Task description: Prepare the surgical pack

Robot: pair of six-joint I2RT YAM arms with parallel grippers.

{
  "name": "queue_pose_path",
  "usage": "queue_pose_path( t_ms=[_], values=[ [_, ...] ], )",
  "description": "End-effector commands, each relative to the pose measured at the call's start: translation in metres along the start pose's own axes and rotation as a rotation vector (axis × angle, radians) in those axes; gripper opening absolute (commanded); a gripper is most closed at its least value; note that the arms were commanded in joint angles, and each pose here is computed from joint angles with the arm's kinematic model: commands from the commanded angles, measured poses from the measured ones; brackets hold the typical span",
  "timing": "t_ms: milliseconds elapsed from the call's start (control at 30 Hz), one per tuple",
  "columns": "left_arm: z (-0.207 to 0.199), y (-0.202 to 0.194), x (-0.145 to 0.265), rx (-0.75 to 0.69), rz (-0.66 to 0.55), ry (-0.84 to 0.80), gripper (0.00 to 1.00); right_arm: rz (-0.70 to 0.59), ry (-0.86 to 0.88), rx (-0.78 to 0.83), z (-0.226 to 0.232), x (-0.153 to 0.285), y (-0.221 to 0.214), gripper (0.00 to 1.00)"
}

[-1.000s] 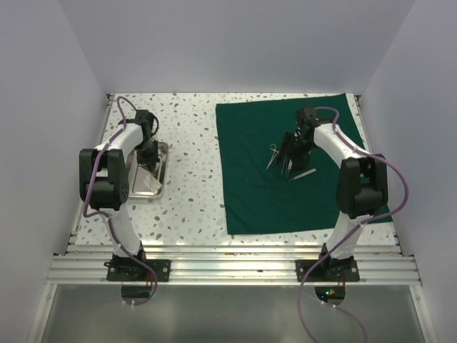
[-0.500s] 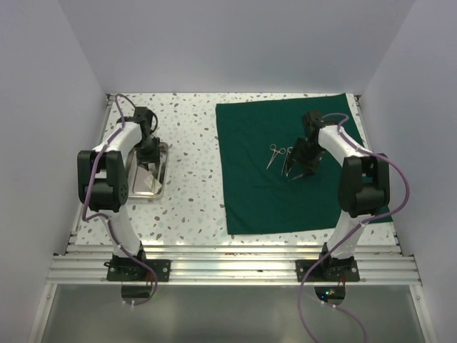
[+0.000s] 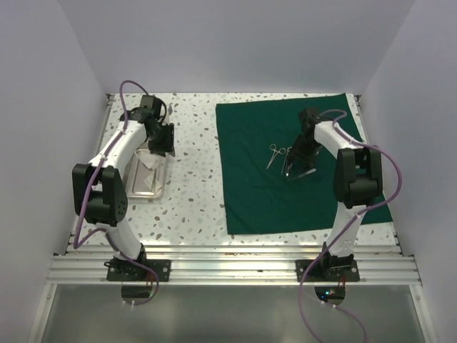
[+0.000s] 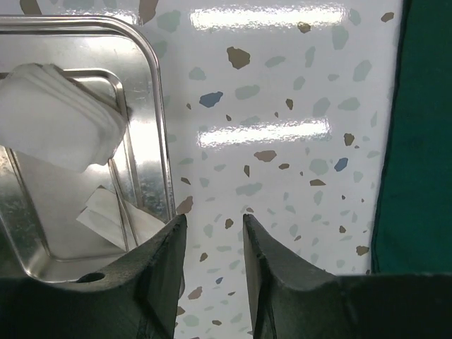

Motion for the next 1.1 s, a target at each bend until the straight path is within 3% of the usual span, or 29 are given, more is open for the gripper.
queue_pose_path(
  t_ms=[0,300,500,633,667,700,733,900,1067],
  values=[
    [-0.004,0.004,0.003,0.019,-0.018,-0.051,0.41,-0.149,0.052,0.021,0.014,0.019,0.032,0.49],
    [-0.015,0.003,-0.003,0.027,0.027,-0.173,0.41,-0.154,0.114,0.071,0.042,-0.003,0.049,0.47],
    [-0.017,-0.001,-0.008,0.033,0.057,-0.219,0.41,-0.124,0.067,0.096,0.049,-0.02,0.051,0.41],
    [-0.024,-0.002,-0.007,0.021,0.062,-0.291,0.42,-0.143,0.055,0.113,0.048,-0.014,0.053,0.2],
    [-0.026,-0.002,-0.006,0.016,0.064,-0.321,0.42,-0.16,0.064,0.118,0.048,-0.007,0.055,0.08],
    [-0.032,0.0,-0.005,0.009,0.064,-0.387,0.45,-0.171,0.07,0.126,0.049,-0.003,0.056,0.02],
    [-0.037,-0.001,-0.004,0.006,0.068,-0.425,0.46,-0.186,0.083,0.138,0.05,0.001,0.059,0.0],
    [-0.06,0.0,-0.002,0.01,0.078,-0.618,0.5,-0.222,0.16,0.179,0.056,0.024,0.066,0.0],
    [-0.073,-0.002,-0.002,0.011,0.103,-0.712,0.52,-0.232,0.219,0.186,0.058,0.042,0.063,0.0]
  ],
)
Point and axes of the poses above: each gripper's point midway between its finger pads, its own x axis back along the fingers, its own z axis along the line the jaws close on, y = z × x, the point moved 9 cm from there along x, back along the fingers, and after that the axes turned 12 degrees about x, right-handed, at the moved point
